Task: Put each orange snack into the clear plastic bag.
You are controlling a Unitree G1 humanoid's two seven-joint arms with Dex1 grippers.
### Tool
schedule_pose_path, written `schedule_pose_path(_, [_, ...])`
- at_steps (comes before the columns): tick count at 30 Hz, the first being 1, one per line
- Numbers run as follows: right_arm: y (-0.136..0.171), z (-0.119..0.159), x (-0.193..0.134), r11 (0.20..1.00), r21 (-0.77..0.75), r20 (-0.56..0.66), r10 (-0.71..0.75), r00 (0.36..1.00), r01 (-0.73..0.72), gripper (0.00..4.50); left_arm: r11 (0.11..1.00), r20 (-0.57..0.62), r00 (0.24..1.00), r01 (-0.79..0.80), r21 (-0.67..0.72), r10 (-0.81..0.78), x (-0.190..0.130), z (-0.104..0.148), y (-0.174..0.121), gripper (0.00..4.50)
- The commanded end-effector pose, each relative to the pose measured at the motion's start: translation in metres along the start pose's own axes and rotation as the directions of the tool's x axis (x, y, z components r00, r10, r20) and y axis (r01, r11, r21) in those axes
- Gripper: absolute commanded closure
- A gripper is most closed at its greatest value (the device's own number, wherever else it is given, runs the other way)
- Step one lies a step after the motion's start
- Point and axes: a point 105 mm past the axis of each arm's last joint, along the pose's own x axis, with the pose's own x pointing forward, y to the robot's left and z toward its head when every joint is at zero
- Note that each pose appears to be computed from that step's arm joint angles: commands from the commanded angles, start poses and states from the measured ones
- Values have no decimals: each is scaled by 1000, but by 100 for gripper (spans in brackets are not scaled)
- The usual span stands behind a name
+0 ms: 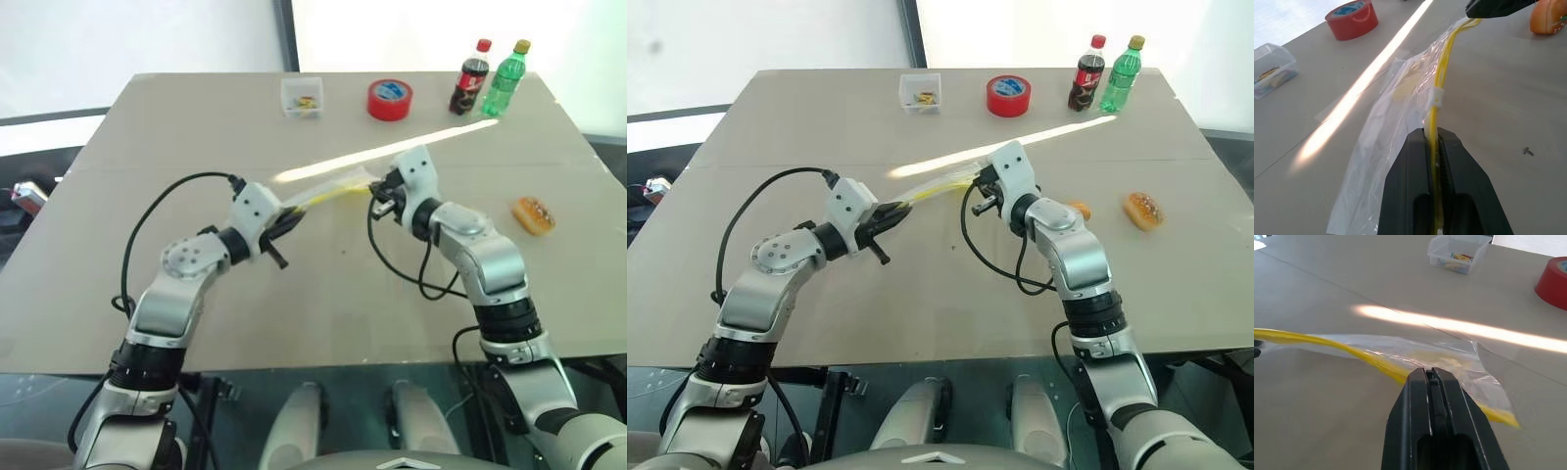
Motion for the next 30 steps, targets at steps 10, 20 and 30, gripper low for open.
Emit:
schedule_pose_path(10, [12,16,-15,996,-19,62,84,995,-83,446,1000,19,1000,-15,17,15,-3,3,2,450])
schedule_pose_path(20, [7,7,-6,998,31,33,48,998,-49,446,1000,22,1000,-4,7,4,-1,3,-4,450])
schedule_pose_path(30, [4,8,2,996,72,40,39,998,-42,446,1000,23,1000,8,14,-8,-1,5,-8,450])
